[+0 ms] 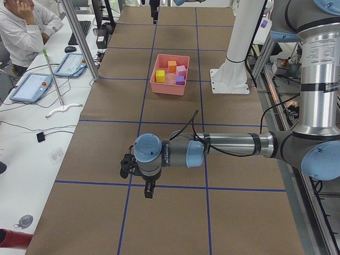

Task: Place blocks into pink bin with both arms

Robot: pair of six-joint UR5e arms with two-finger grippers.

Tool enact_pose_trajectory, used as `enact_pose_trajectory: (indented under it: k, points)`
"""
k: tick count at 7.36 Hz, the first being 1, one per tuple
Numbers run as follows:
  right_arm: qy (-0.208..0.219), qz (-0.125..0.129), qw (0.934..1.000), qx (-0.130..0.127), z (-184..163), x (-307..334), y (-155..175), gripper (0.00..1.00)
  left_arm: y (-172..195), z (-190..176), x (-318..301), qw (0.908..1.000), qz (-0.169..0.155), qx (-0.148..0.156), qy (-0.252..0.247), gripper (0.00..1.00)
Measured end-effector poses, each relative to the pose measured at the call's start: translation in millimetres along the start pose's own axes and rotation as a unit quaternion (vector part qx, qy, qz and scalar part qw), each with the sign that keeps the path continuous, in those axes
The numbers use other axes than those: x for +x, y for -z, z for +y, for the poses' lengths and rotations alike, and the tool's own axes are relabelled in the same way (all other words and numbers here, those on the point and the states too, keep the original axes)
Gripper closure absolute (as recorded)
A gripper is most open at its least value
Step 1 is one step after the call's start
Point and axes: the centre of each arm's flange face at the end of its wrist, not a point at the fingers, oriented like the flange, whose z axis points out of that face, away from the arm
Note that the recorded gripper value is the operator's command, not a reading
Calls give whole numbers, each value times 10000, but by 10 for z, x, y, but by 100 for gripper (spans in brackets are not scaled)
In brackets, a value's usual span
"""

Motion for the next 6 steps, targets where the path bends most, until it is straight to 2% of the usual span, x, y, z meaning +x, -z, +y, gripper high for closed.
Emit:
enact_pose_trajectory:
  k: [3,6]
  points:
    - [180,-60,9991,-369,709,1357,-157,0,46,-85,54,9999,-136,52,-47,0]
    - [-233,-64,9984,-516,1298,2026,-204,0,-11,107,-4,9998,-185,-24,2,0]
